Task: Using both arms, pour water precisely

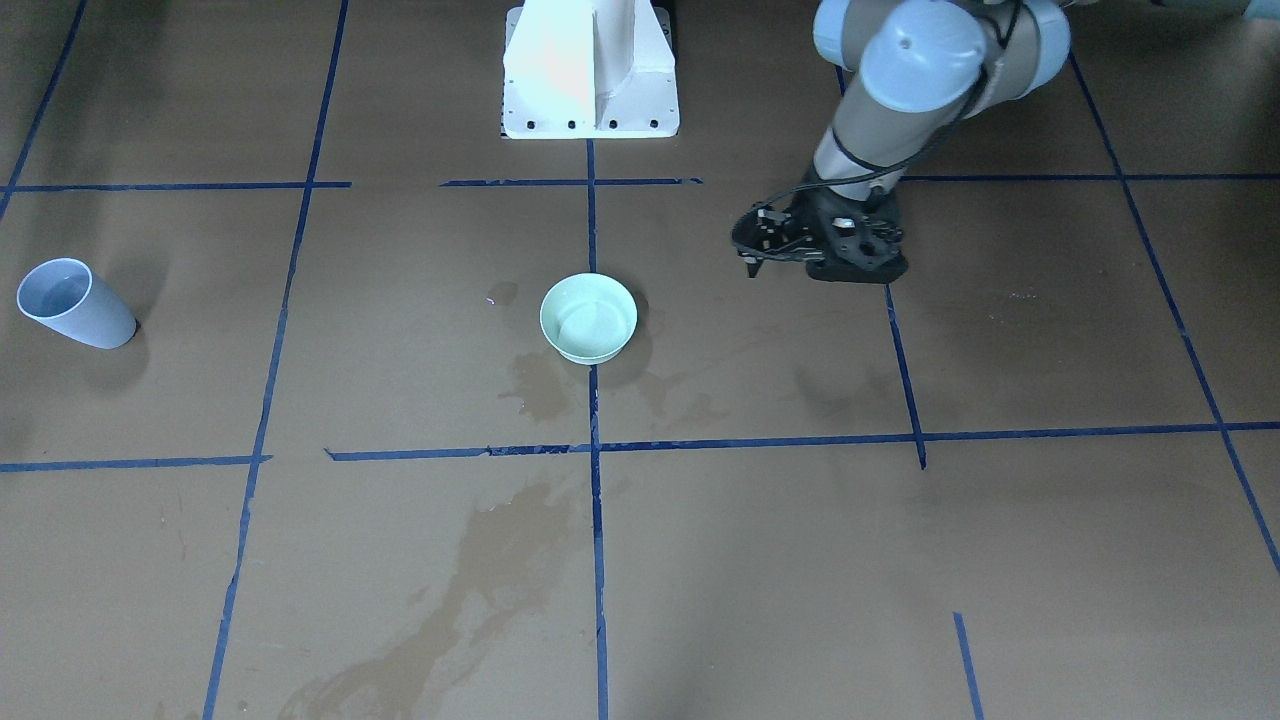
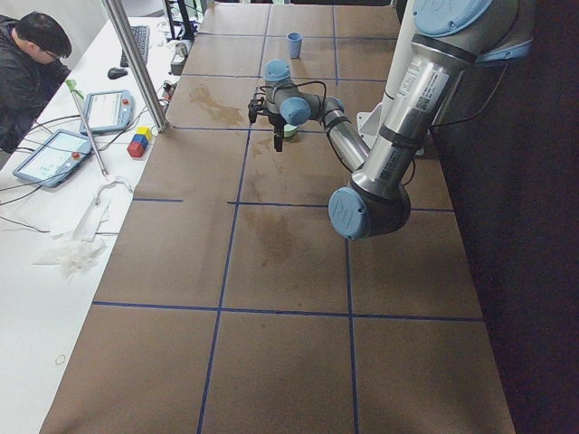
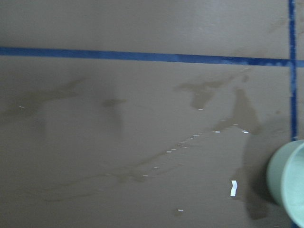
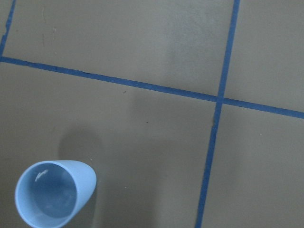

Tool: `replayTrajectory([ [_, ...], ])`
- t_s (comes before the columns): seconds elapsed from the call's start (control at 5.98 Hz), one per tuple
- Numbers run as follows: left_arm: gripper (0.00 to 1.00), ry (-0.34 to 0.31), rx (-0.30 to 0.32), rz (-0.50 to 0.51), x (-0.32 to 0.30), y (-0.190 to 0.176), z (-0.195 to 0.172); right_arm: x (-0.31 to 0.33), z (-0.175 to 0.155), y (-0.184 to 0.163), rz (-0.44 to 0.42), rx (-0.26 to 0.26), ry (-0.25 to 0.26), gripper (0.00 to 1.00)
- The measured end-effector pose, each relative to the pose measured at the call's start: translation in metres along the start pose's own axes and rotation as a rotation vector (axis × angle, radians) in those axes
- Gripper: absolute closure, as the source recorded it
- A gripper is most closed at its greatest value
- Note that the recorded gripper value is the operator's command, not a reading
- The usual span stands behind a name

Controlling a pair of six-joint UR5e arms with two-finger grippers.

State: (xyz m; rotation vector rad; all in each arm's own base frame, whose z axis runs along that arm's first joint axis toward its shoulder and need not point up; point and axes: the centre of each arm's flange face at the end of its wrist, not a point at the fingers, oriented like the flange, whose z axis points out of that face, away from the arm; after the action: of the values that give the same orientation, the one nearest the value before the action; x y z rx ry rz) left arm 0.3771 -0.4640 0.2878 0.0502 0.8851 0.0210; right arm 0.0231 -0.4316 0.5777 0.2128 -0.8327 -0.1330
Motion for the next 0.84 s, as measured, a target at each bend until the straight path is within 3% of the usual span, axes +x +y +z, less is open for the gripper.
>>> replayTrajectory([
  [0.5, 0.0, -0.031, 0.011, 0.006, -0.037, -0.004, -0.003, -0.082, -0.006, -0.008, 0.048, 0.013, -0.043, 0.0],
  [0.84, 0.0, -0.032, 0.013, 0.004, -0.038, -0.004, -0.002, -0.096, 0.0, 0.017, 0.08, 0.081, -0.078, 0.0],
])
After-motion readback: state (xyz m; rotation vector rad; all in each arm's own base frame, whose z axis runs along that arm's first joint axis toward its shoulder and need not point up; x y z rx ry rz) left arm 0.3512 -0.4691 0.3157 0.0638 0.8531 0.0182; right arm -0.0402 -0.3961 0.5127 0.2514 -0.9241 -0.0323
